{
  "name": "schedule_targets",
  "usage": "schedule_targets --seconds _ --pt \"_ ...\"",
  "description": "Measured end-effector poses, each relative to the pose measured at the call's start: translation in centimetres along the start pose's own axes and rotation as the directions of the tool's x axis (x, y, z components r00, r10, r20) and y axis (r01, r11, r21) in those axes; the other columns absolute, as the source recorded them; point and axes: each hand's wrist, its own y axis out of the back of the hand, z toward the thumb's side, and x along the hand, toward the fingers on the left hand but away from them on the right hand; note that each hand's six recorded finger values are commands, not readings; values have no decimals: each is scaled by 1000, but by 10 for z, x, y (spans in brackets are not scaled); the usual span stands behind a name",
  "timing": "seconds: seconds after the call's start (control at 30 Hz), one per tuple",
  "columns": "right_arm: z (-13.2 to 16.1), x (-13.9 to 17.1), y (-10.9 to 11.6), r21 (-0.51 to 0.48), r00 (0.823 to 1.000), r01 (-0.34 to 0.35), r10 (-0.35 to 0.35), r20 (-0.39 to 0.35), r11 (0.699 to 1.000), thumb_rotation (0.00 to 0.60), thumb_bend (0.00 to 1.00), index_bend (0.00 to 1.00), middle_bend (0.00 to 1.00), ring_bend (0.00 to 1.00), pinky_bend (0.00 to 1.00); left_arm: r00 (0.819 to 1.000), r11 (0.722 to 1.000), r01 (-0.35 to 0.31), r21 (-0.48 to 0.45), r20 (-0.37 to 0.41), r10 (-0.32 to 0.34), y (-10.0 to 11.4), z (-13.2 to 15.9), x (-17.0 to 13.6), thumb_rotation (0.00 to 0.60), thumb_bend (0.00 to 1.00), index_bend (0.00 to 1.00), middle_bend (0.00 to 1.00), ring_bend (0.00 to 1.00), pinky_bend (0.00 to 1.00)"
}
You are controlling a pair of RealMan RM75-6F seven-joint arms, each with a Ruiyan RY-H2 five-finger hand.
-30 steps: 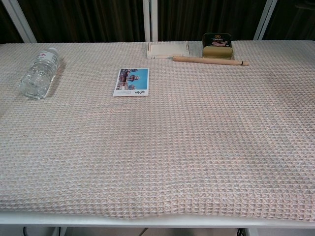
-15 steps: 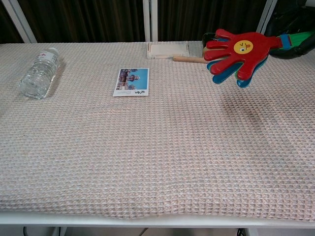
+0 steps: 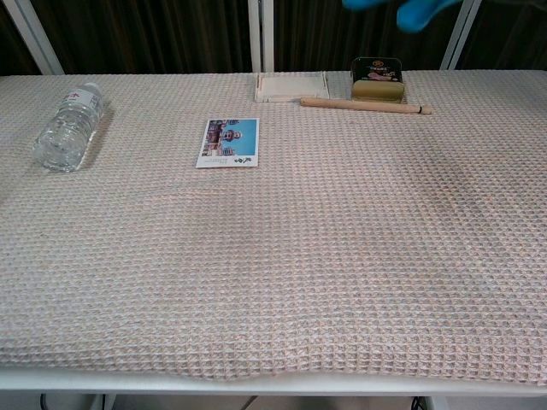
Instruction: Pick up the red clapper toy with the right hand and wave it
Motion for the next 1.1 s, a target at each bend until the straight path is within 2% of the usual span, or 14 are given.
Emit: schedule_targets --seconds 0.03,0.1,0.17,0.23,0.33,0.4,0.47,0.53,0.63,0.77,0.8,0.87,0.97,1.1 --pt "3 1 3 -91 1000 6 -7 -12 996 600 449 947 811 767 921 1000 1000 -1 0 0 1 0 0 0 600 159 38 5 0 0" --pt "10 4 9 -299 999 11 -24 -39 954 600 445 947 810 767 921 1000 1000 -1 0 -1 1 0 0 0 600 159 38 5 0 0" --pt "14 6 16 -457 997 6 -38 -60 889 600 443 946 810 767 921 1000 1000 -2 0 -1 2 0 -1 0 600 159 38 5 0 0" --pt "19 9 23 -603 995 -9 -53 -84 797 600 441 946 810 767 921 1000 1000 -1 0 -2 1 0 -1 0 600 159 38 5 0 0" --pt "23 12 32 -729 992 -38 -65 -113 684 600 440 946 809 767 921 1000 1000 0 -1 -1 0 -1 -1 0 600 159 38 5 0 0" --pt "24 13 34 -771 990 -55 -63 -123 635 600 440 946 808 767 921 1000 1000 2 -1 -1 -2 -1 -1 1 600 159 38 5 0 0" --pt "23 13 34 -784 991 -64 -55 -124 618 600 438 947 808 767 921 1000 1000 2 -1 -2 -2 -1 -1 1 600 159 38 5 0 0" --pt "21 12 33 -773 992 -65 -43 -118 631 600 435 947 808 767 921 1000 1000 3 -1 -4 -3 -1 -1 0 600 159 38 5 0 0" --pt "13 9 28 -705 995 -54 -18 -95 707 600 436 946 808 767 921 1000 1000 5 -1 -6 -5 -2 -2 0 600 159 38 5 0 0" --pt "0 4 20 -502 999 -26 7 -39 864 600 438 945 808 766 921 1000 1000 8 -3 -8 -8 -3 -2 -1 600 159 38 5 0 0" --pt "-5 2 18 -414 1000 -19 13 -18 910 600 438 944 808 766 921 1000 1000 9 -3 -9 -9 -3 -3 -1 600 159 38 5 0 0" --pt "-15 -1 13 -242 1000 -14 20 23 970 600 440 943 808 766 921 1000 1000 11 -3 -12 -11 -3 -3 -1 600 159 38 5 0 0" --pt "-31 -4 6 3 996 -29 28 84 1000 600 444 943 808 765 921 1000 1000 8 -4 -14 -9 -3 -4 -1 600 159 38 5 0 0" --pt "-48 -7 -4 210 988 -66 35 148 975 600 446 940 808 765 921 1000 1000 6 -6 -14 -7 -3 -5 -1 600 159 38 5 0 0"
